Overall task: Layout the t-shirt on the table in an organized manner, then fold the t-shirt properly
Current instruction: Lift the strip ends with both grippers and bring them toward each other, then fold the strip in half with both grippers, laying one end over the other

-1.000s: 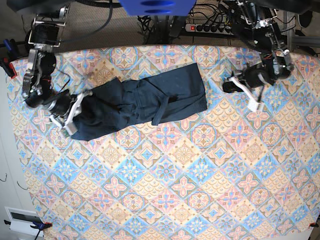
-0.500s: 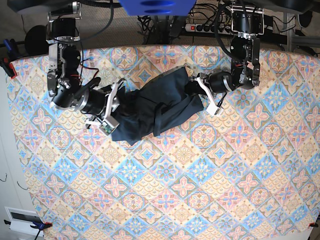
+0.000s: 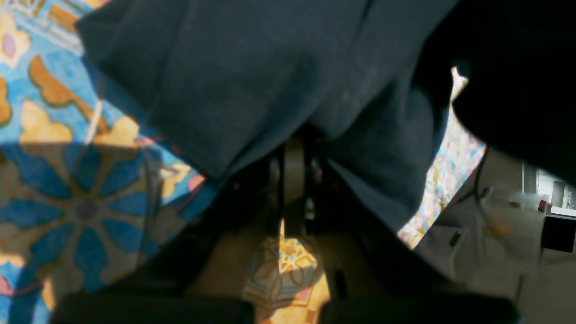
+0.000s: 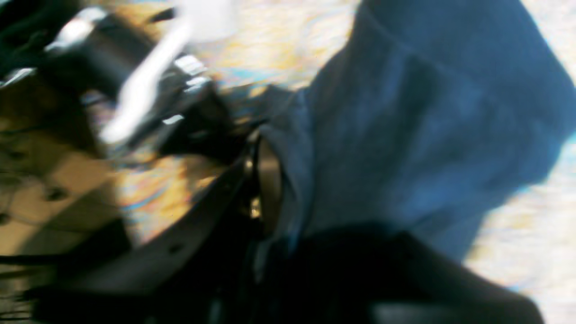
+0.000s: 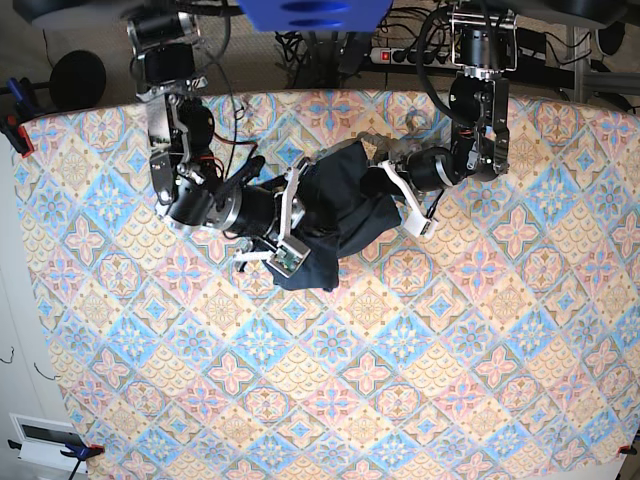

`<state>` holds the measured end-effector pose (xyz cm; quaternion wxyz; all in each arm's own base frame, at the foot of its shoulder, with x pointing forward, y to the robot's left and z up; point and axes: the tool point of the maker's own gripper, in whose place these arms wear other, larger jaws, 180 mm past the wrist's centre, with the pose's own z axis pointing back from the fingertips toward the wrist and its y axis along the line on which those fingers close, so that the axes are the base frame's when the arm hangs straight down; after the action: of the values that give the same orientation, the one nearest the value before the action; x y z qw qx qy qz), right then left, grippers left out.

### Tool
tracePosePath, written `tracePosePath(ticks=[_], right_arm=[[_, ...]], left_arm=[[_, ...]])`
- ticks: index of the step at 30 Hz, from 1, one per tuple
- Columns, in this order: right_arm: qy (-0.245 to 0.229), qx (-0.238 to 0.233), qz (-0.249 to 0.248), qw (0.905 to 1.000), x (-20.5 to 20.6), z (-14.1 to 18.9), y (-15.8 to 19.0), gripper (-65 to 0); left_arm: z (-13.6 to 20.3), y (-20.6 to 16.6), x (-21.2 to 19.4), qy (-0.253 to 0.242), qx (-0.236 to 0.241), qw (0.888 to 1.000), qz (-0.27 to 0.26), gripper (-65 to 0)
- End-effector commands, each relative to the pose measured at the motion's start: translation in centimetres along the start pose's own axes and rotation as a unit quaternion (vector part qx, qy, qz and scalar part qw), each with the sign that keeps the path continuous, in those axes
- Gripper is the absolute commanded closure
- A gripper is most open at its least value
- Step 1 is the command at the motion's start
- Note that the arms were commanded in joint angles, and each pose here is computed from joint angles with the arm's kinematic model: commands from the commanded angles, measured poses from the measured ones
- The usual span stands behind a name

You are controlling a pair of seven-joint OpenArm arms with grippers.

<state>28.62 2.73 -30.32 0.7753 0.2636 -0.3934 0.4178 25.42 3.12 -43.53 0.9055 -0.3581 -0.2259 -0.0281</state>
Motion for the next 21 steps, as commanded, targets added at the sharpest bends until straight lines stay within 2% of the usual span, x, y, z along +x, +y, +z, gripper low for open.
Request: tracePosePath(ticks=[1,5,7,11,14,21], right_arm=[[-0.030,0.008,0.020,0.9993,2.0,-0.3,0.5,-0.8],[0.014,-0.002,0.069,0.9975,0.8,-2.1,0.8,-2.8],[0.035,0.000,0.086,0.9957,-0.1,-2.9,1.3,-7.7],[0.046,0.002,0.111,0.9928,-0.4,-3.5,2.0,-20.0],[0.033,-0.002,0.118,0.9925,0.2,-3.3,2.2,-25.4],[-0.039,-0.013,0.148,0.9882,4.2,-1.7,3.0,-25.9]], left_arm=[[-0.3,0.9,-1.3,0.030,0.028,0.999,-0.004,0.0],[-0.3,0.9,-1.3,0.030,0.027,0.999,-0.003,0.0],[-0.3,0.9,-1.3,0.030,0.027,0.999,-0.003,0.0],[-0.3,0.8,-1.3,0.031,0.027,0.999,-0.003,0.0],[-0.3,0.8,-1.3,0.030,0.026,0.999,-0.003,0.0],[-0.1,0.9,-1.2,0.029,0.027,0.999,-0.004,0.0]])
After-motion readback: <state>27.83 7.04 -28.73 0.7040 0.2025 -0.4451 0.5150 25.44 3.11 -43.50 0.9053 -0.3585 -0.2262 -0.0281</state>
